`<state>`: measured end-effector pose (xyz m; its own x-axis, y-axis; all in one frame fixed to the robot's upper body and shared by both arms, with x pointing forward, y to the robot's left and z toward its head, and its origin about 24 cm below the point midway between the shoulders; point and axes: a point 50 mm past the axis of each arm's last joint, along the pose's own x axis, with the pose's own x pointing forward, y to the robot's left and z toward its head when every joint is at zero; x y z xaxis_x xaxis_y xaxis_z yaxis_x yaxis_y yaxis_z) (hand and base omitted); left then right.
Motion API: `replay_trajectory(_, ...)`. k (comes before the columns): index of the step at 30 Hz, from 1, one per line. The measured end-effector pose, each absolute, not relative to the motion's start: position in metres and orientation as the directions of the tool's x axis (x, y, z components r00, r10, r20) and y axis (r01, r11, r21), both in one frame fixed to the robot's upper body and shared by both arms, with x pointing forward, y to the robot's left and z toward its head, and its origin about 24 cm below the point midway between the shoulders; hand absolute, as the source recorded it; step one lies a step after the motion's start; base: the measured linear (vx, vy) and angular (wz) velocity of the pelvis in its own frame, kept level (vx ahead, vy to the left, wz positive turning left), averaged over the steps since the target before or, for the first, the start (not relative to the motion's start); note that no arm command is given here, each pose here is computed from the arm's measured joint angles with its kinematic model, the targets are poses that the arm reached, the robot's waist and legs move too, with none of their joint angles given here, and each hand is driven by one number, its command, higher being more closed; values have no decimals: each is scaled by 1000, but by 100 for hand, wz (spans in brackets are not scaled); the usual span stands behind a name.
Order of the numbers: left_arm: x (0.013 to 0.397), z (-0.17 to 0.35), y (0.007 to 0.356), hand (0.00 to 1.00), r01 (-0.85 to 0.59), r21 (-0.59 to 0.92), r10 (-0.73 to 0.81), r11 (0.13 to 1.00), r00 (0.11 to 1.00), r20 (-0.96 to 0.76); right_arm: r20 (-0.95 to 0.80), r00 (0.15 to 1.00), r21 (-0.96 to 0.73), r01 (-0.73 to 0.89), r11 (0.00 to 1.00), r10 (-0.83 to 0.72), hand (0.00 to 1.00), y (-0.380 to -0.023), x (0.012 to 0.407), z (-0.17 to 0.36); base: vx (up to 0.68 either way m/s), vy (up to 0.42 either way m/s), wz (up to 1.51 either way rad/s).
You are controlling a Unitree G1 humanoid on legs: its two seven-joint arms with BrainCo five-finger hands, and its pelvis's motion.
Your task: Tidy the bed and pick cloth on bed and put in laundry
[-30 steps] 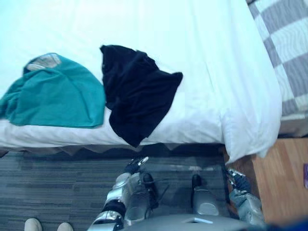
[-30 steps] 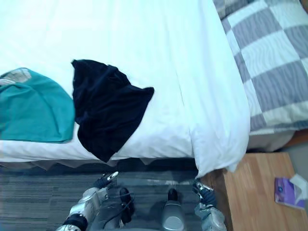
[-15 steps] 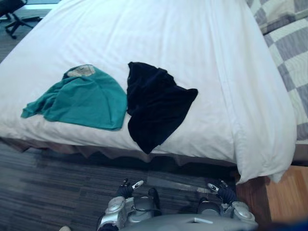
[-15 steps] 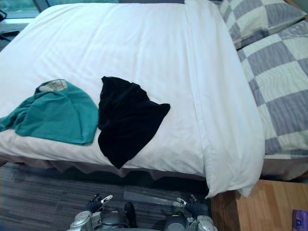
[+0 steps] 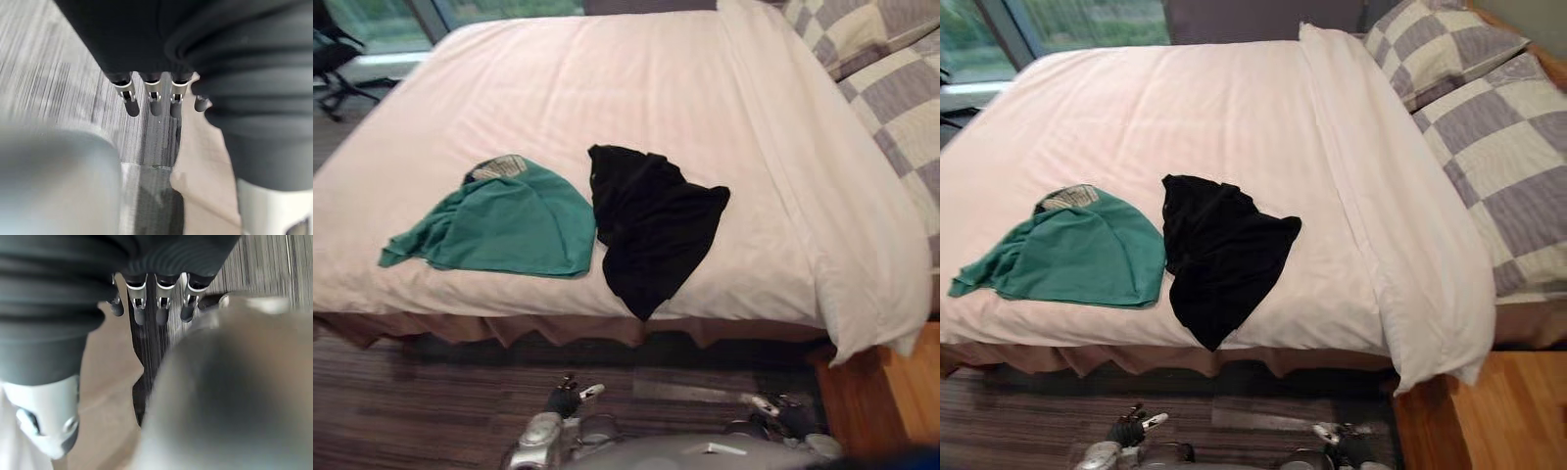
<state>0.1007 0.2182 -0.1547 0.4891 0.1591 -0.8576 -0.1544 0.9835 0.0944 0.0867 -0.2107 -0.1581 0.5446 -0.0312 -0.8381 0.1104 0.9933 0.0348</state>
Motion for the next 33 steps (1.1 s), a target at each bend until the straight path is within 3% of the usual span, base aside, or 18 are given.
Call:
replay_trajectory(2, 95, -157, 218, 0, -133, 108, 158, 985, 460, -874, -816, 577, -1, -39, 999, 22, 0, -208, 97, -154, -82, 161, -70)
replay_trajectory(7, 98, -158, 215, 0, -63, 134, 148, 989, 425, -893, -816, 574, -4, -129, 992, 71, 0, -202, 99, -154, 1, 5, -8)
replay_trajectory(15, 107, -161, 182, 0, -61, 79, 98, 995, 436, -894, -834, 547, -9, -139, 990, 70, 0, -210, 92, -155, 68, -74, 12)
replay_trajectory(21, 128, -151, 184, 0, -77, 108, 133, 991, 543, -829, -857, 513, -22, -111, 994, 38, 0, -218, 99, -154, -61, 58, 5)
replay_trajectory(29, 113, -156, 182, 0, -65, 2, 35, 998, 510, -860, -822, 566, -85, -13, 996, -63, 0, -252, 103, -143, -18, 124, 8)
replay_trajectory(33, 112, -156, 180, 0, -70, -25, 16, 997, 528, -849, -803, 590, -134, -49, 990, -80, 0, -264, 105, -138, -56, 469, 2)
